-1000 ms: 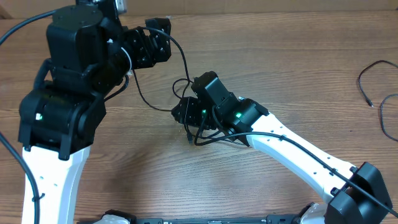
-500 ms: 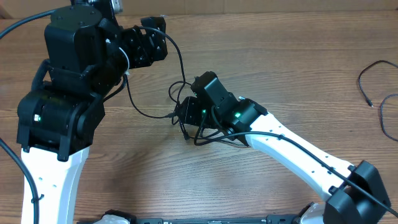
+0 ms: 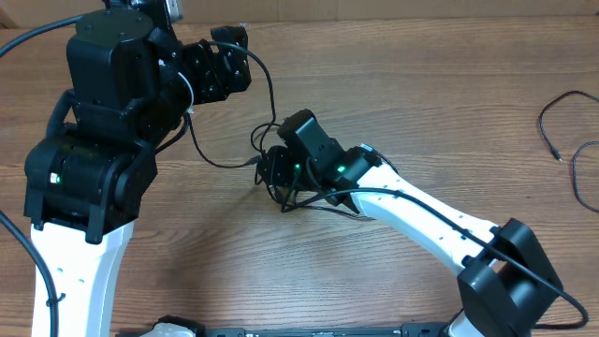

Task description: Untangle cables

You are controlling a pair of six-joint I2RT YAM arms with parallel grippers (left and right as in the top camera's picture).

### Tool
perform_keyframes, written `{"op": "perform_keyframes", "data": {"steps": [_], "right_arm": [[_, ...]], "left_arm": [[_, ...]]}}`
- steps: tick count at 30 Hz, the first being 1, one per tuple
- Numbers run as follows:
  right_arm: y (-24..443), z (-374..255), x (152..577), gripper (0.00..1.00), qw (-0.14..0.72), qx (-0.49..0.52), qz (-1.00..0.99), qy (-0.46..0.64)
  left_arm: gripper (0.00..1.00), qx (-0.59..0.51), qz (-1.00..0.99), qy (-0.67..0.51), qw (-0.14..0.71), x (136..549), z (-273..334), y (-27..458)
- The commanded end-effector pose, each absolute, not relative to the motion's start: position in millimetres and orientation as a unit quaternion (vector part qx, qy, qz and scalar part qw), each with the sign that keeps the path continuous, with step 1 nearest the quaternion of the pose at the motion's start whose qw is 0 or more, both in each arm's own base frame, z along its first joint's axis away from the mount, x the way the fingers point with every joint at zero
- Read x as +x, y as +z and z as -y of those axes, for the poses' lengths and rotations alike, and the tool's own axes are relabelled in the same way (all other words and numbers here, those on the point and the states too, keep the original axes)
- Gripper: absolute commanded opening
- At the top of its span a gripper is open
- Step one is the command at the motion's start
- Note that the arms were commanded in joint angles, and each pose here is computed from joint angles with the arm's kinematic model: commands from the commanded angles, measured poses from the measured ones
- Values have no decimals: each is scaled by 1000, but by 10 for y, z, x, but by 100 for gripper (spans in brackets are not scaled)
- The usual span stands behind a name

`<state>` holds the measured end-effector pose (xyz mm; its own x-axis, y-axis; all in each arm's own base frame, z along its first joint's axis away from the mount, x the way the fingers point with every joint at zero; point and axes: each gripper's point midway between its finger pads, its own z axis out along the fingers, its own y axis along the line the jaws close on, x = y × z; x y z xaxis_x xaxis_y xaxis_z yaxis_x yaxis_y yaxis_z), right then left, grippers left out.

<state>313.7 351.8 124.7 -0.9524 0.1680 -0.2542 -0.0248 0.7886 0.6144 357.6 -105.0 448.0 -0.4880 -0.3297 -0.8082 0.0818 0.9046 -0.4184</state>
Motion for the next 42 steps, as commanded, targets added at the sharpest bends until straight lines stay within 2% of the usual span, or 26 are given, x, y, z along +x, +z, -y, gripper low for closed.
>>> {"op": "perform_keyframes", "data": {"steps": [1,7,15,19,23,31,42], "right_arm": [[1057,-3577,3111,4,137,35,-938,315],[884,-3587,3107,4,129,35,-944,301],[948,-3199,3400,4,182,-9,-949,258],[1272,-2947,3530,4,222,-36,-941,253],[1826,-2656,3628,4,281,-33,-921,267],[2741,-2203,3461,4,362,-25,-882,301],[3478,-1553,3291,4,457,23,-835,305]], "left_arm": [[95,-83,-826,-209,516,3529,994,4628],[94,-87,-826,-202,519,3534,965,4632],[96,-109,-837,-175,506,3522,797,4518],[97,-119,-844,-165,496,3535,713,4440],[98,-122,-851,-160,485,3579,709,4356],[98,-130,-893,-136,408,3771,759,3829],[96,-138,-933,-115,313,4045,856,3137]]}}
